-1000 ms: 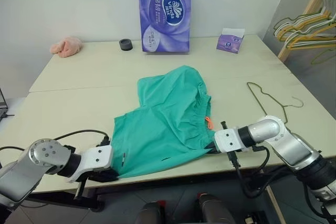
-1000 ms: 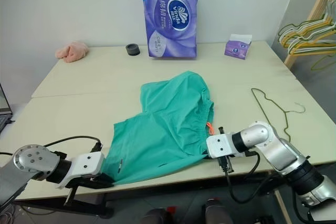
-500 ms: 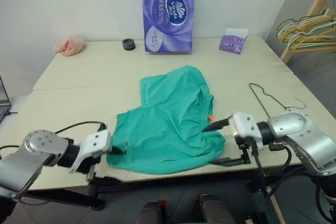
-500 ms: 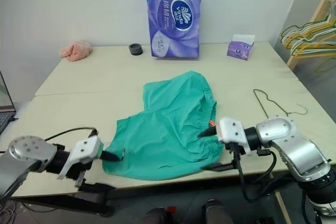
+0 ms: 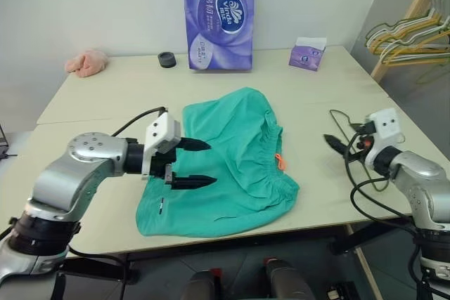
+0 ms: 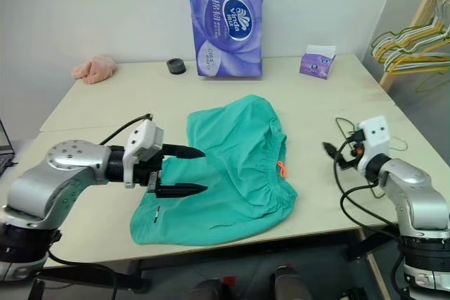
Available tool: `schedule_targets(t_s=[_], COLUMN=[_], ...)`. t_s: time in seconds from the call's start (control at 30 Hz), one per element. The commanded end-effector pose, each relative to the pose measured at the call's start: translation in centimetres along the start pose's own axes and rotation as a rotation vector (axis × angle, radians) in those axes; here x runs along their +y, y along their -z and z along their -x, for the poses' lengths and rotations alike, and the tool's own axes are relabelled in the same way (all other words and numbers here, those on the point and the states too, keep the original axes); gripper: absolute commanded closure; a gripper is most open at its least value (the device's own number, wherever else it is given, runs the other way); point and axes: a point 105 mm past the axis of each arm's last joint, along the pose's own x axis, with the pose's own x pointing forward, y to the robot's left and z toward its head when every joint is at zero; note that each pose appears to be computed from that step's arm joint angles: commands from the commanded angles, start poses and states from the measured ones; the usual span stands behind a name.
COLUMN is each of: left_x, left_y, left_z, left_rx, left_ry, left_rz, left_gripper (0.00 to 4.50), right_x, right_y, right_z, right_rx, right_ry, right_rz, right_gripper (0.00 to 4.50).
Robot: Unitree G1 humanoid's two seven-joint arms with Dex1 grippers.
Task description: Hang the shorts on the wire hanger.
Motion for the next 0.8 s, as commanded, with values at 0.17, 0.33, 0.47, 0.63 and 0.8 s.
schedule_targets(t_s=[0.17, 0.33, 0.47, 0.63, 0.8], left_x=[-0.2, -0.2, -0.5, -0.2, 0.3], left_y=[-1.8, -1.9, -2.6, -3.3, -3.6], left_z=[-2.5, -3.1, -3.5, -3.6, -3.6], left_rx=[-0.044, -0.032, -0.059, -0.064, -0.065], left_ry=[0.066, 0.099, 0.146, 0.155, 0.148], left_rz=[-0.107, -0.146, -0.161, -0.187, -0.202], left_gripper=[0.02, 0.02, 0.02, 0.02, 0.00], right_x=[-4.8, -6.2, -7.1, -6.8, -6.9], right_y=[2.0, 4.7, 6.1, 7.9, 9.4], right_z=[1.2, 0.8, 0.0, -0.7, -0.8], right_rx=[0.102, 0.197, 0.249, 0.356, 0.453], right_ry=[0.242, 0.287, 0.318, 0.255, 0.226], right_rz=[-0.012, -0.058, -0.123, -0.173, -0.204], right_gripper=[0.00, 0.00, 0.00, 0.00, 1.59])
